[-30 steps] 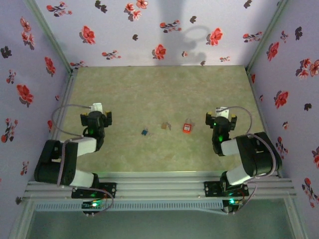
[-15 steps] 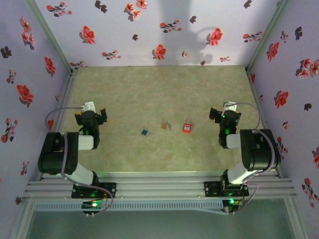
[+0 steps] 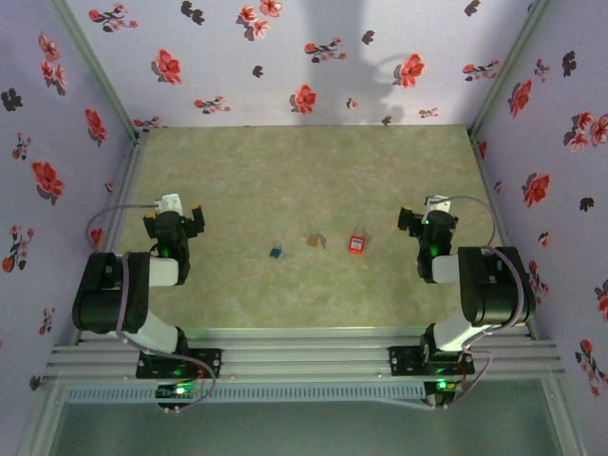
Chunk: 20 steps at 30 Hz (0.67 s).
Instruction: Lock with the key
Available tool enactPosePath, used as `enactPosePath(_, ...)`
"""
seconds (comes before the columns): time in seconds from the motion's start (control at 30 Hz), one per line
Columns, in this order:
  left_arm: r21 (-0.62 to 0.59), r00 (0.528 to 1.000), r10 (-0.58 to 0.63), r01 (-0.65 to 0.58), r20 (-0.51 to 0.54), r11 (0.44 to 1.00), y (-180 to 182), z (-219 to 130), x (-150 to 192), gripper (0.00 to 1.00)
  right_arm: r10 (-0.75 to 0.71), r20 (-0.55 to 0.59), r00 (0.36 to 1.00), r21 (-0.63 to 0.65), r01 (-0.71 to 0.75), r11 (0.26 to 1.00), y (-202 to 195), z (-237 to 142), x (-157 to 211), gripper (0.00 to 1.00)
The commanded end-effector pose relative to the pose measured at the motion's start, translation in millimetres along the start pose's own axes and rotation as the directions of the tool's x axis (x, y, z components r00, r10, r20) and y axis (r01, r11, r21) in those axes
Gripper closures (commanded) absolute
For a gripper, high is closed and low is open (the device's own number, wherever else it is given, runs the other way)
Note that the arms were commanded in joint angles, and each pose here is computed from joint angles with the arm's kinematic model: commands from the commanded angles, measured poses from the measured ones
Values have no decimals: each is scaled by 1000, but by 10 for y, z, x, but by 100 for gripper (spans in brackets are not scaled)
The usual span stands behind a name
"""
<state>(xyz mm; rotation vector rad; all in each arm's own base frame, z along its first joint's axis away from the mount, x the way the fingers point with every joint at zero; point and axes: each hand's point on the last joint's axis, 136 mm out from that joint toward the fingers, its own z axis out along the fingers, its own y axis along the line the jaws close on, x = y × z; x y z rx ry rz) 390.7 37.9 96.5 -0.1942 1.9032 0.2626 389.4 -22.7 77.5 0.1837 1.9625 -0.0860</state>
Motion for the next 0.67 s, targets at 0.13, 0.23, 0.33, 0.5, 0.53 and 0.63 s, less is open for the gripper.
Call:
enactPosePath(0.13, -4, 1000, -17, 17, 23, 1000, 23, -5, -26, 0, 27, 24, 999, -9, -27, 1000, 18, 20, -98, 1)
enactPosePath(0.23, -3, 1000, -17, 17, 23, 1000, 23, -5, -26, 0, 28, 24, 999, -9, -28, 1000, 18, 21, -100, 1)
enactPosePath(0.33, -3, 1000, -17, 17, 22, 1000, 23, -4, -22, 0, 29, 24, 999, -9, -29, 1000, 15, 21, -102, 1)
enactPosePath(0.5, -3, 1000, -17, 17, 23, 1000, 23, -5, -26, 0, 24, 16, 1000, -20, -24, 1000, 39, 36, -96, 1)
enactPosePath(0.53, -4, 1000, -17, 17, 23, 1000, 24, -4, -24, 0, 27, 18, 999, -20, -26, 999, 35, 32, -100, 1)
enactPosePath(0.63, -3, 1000, -17, 17, 23, 1000, 23, -4, -26, 0, 27, 21, 999, -20, -27, 999, 34, 21, -104, 1)
